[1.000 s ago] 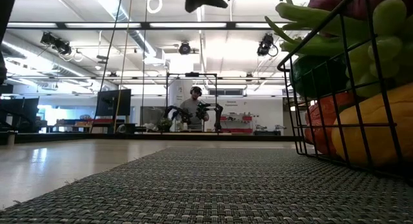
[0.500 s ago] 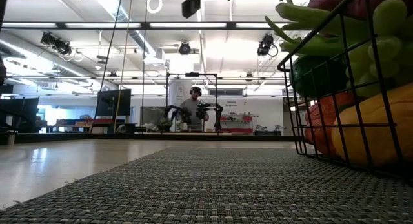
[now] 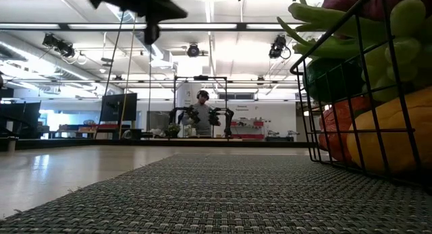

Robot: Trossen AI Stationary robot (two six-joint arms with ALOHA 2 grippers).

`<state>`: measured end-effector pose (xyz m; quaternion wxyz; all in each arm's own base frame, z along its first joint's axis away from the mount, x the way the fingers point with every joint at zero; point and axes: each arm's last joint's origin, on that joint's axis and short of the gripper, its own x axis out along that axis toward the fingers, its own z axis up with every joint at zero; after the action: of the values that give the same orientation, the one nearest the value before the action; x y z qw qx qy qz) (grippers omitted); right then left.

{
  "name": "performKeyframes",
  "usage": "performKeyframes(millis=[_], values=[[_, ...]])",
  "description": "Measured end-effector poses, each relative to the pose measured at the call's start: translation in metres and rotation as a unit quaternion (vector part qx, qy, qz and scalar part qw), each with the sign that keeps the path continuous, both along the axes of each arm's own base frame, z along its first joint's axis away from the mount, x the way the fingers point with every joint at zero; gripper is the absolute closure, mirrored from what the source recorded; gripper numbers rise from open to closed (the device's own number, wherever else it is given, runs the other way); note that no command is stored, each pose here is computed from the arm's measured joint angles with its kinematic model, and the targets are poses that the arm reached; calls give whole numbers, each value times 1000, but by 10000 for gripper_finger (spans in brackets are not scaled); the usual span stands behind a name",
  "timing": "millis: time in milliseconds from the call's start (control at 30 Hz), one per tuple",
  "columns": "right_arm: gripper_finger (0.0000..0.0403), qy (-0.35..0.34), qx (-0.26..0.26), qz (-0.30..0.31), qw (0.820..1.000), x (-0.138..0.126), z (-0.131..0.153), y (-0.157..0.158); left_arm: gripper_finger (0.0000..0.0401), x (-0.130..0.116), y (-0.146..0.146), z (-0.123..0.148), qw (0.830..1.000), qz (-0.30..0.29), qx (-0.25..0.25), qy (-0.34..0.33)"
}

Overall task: Build produce basket
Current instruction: Return to Home Position

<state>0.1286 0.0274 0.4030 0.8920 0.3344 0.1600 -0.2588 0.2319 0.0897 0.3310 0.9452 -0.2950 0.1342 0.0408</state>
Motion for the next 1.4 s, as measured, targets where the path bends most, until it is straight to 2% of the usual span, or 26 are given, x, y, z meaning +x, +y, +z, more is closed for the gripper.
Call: performKeyframes(millis=[133, 233, 367, 533, 633, 733, 967, 1167, 1300, 1400], values=[[323, -27, 9, -16, 999, -5, -13, -5, 399, -24, -2, -18, 999, 24, -33, -25], [355, -53, 35, -51, 997, -10, -28, -11, 399, -36, -3, -32, 997, 27, -58, -35], [394, -99, 59, -69, 991, -11, -52, -14, 398, -50, -5, -40, 994, 27, -78, -78], [387, -150, 75, -72, 983, -10, -79, -16, 399, -63, -9, -52, 992, 30, -88, -87], [390, -151, 100, -77, 980, -11, -100, -17, 398, -71, -11, -62, 990, 39, -105, -87], [397, -153, 122, -78, 978, -12, -118, -17, 399, -80, -14, -66, 986, 44, -112, -119], [395, -215, 75, -52, 972, -15, -136, -18, 398, -97, -20, -90, 979, 57, -140, -135], [398, -274, 61, -74, 957, -19, -158, -23, 398, -109, -24, -113, 969, 66, -170, -168], [398, -297, 50, -45, 952, -21, -164, -26, 398, -114, -22, -121, 967, 81, -171, -170], [398, -298, 60, -34, 952, -21, -173, -29, 398, -117, -18, -130, 964, 90, -194, -160]])
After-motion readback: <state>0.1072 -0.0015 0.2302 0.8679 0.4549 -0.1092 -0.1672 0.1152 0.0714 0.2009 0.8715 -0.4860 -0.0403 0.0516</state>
